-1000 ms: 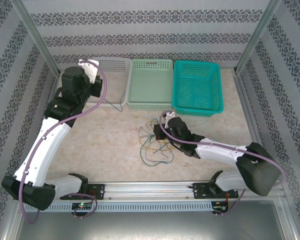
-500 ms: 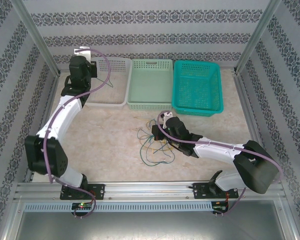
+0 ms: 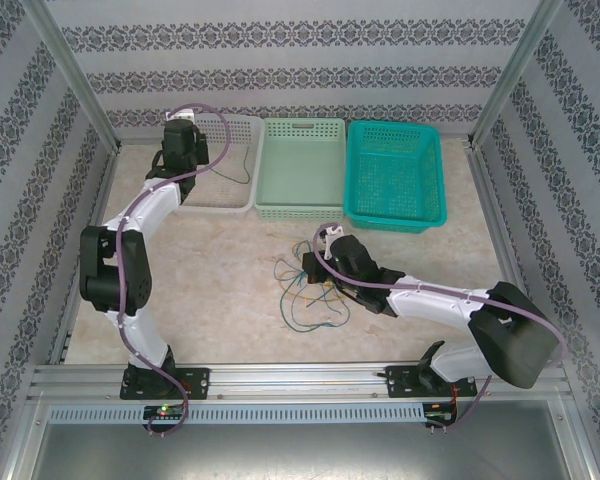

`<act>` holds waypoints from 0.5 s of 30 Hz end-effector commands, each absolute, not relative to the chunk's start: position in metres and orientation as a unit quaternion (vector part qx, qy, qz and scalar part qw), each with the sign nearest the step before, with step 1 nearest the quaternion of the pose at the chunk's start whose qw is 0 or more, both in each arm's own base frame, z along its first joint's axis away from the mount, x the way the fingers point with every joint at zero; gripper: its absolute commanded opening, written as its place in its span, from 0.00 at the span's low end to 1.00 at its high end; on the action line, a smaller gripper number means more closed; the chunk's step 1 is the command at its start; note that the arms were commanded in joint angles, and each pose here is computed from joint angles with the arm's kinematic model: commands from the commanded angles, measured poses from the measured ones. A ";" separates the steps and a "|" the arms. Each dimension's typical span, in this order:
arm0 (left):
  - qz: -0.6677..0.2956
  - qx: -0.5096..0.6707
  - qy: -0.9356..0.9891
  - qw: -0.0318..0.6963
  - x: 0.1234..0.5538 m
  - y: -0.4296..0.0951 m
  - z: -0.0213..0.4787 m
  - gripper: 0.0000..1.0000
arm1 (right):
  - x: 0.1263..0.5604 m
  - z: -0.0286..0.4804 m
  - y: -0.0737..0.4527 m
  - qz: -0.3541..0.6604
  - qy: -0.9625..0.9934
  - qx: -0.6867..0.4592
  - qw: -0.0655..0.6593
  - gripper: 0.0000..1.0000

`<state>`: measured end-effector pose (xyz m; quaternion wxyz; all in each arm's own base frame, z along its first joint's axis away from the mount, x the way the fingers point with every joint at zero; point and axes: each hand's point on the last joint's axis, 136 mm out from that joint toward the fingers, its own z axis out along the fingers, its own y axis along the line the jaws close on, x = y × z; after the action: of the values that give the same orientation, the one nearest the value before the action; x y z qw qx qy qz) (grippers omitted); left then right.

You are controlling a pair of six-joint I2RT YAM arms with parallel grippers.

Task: Untangle the cables

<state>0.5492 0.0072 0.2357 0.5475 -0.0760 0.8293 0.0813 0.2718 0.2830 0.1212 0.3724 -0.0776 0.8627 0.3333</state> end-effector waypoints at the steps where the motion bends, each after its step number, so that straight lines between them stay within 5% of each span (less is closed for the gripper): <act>1: 0.056 -0.102 0.828 0.548 0.522 0.010 0.257 0.85 | 0.271 0.139 0.282 0.337 0.855 -0.087 0.383 0.00; 2: 0.051 -0.105 0.829 0.547 0.514 0.010 0.260 0.99 | 0.273 0.139 0.280 0.336 0.858 -0.084 0.380 0.00; 15: 0.041 -0.151 0.877 0.455 0.423 0.006 0.258 1.00 | 0.284 0.155 0.262 0.332 0.862 -0.057 0.379 0.00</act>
<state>0.4519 0.0145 0.2783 0.5056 -0.1426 0.8491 0.0552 0.2808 0.2667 0.1437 0.3728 -0.0617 0.8631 0.3349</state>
